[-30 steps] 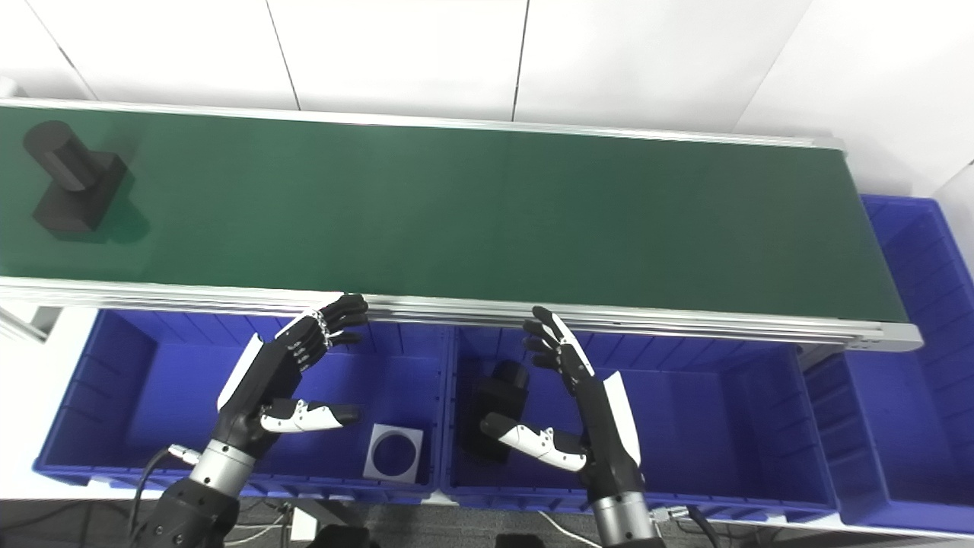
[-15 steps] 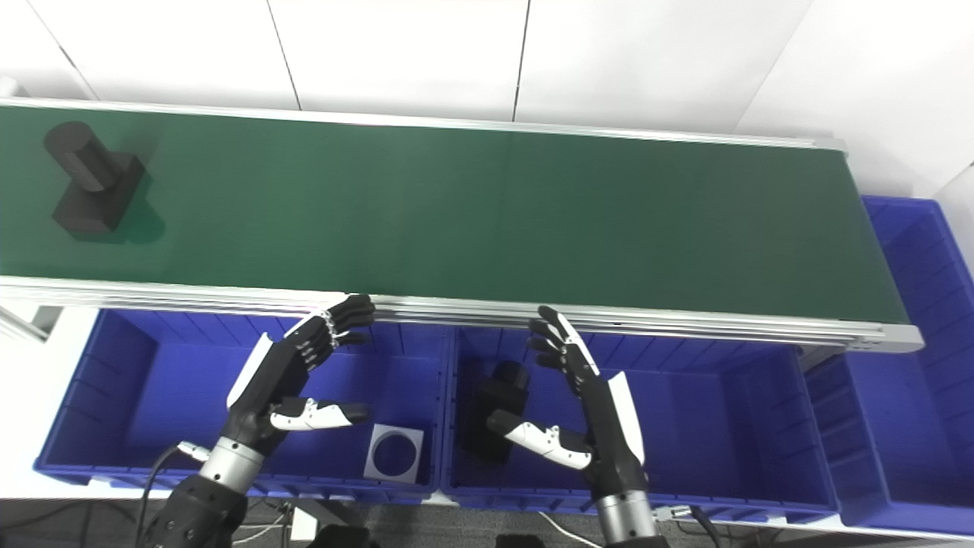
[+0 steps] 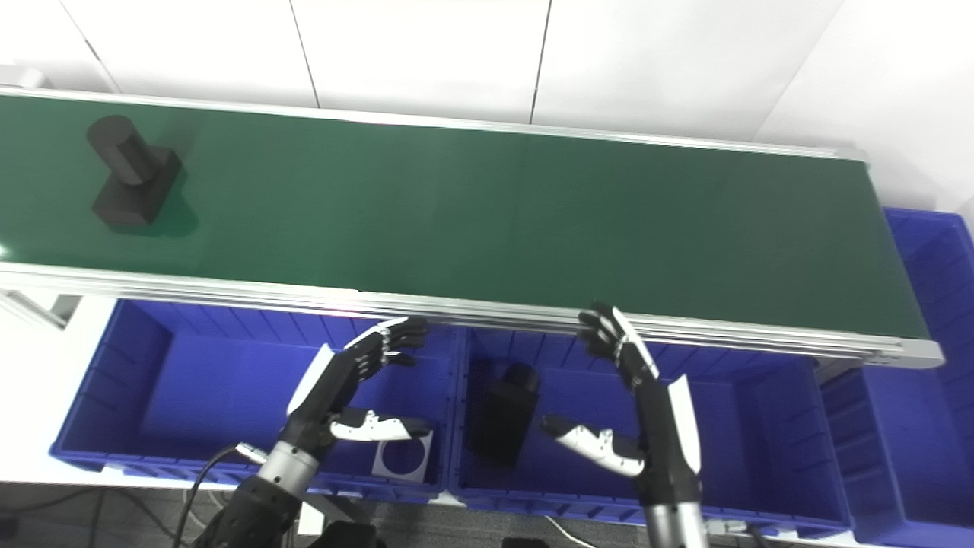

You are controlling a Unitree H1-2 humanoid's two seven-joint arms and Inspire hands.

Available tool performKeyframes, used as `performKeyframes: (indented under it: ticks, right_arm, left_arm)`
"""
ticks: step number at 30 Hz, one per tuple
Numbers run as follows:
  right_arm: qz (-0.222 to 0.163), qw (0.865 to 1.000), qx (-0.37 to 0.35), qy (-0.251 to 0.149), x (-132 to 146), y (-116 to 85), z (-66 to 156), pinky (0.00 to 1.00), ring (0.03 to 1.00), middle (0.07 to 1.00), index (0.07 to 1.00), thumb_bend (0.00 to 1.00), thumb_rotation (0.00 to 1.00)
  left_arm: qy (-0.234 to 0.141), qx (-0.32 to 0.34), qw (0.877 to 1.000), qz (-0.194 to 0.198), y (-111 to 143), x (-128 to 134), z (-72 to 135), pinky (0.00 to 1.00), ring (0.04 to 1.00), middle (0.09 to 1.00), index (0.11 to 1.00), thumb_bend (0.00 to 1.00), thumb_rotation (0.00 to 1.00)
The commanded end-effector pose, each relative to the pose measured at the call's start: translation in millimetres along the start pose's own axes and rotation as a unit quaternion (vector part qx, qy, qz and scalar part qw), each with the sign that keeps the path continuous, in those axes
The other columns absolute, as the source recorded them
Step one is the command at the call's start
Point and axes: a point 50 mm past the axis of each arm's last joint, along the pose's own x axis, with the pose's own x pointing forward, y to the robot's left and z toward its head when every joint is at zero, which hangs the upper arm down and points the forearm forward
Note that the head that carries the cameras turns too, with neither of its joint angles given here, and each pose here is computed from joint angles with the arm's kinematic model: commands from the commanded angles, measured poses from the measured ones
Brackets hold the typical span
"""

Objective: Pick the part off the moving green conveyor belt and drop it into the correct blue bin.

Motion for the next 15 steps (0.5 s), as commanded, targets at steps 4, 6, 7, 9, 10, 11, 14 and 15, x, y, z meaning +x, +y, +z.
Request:
performKeyframes:
  ticks: [4, 6, 7, 9, 10, 11, 14, 15]
  right_arm:
    - [0.003, 0.998, -0.017, -0.067, 39.6, -12.1, 22.7, 0.73, 0.783, 0.835, 0.886, 0.81, 0.52]
    - [0.004, 0.997, -0.022, -0.072, 48.2, -13.0, 25.3, 0.73, 0.786, 0.837, 0.886, 0.81, 0.54]
    - [0.005, 0.997, -0.024, -0.077, 53.9, -13.2, 27.9, 0.73, 0.785, 0.835, 0.886, 0.81, 0.54]
    - [0.008, 0.996, -0.024, -0.086, 63.7, -13.4, 32.5, 0.73, 0.787, 0.833, 0.887, 0.80, 0.54]
    - [0.009, 0.996, -0.022, -0.088, 67.8, -13.3, 34.5, 0.73, 0.787, 0.832, 0.886, 0.80, 0.54]
    - [0.010, 0.996, -0.019, -0.091, 72.9, -12.7, 37.1, 0.72, 0.783, 0.833, 0.883, 0.80, 0.53]
    - [0.014, 0.995, -0.021, -0.097, 87.7, -10.6, 44.9, 0.71, 0.775, 0.829, 0.880, 0.81, 0.52]
    - [0.016, 0.995, -0.021, -0.097, 92.0, -9.9, 47.1, 0.70, 0.774, 0.826, 0.879, 0.81, 0.52]
  left_arm:
    - [-0.034, 0.017, 0.999, 0.007, 0.4, 9.8, 5.7, 0.71, 0.794, 0.823, 0.812, 0.89, 0.35]
    - [-0.033, 0.021, 0.999, 0.008, -0.8, 10.7, 4.1, 0.71, 0.794, 0.825, 0.811, 0.88, 0.34]
    - [-0.033, 0.021, 0.999, 0.009, -1.5, 10.7, 3.3, 0.72, 0.794, 0.824, 0.810, 0.88, 0.34]
    - [-0.031, 0.024, 0.999, 0.009, -2.6, 10.7, 1.5, 0.72, 0.795, 0.823, 0.808, 0.89, 0.34]
    - [-0.030, 0.026, 0.999, 0.009, -2.9, 10.8, 0.8, 0.72, 0.797, 0.826, 0.810, 0.89, 0.35]
    - [-0.030, 0.026, 0.999, 0.008, -3.1, 10.9, 0.3, 0.72, 0.801, 0.831, 0.813, 0.88, 0.35]
    - [-0.030, 0.024, 0.999, 0.007, -3.8, 11.1, -0.3, 0.73, 0.803, 0.834, 0.814, 0.88, 0.34]
    - [-0.029, 0.025, 0.999, 0.008, -4.0, 11.6, -1.0, 0.73, 0.804, 0.833, 0.814, 0.88, 0.34]
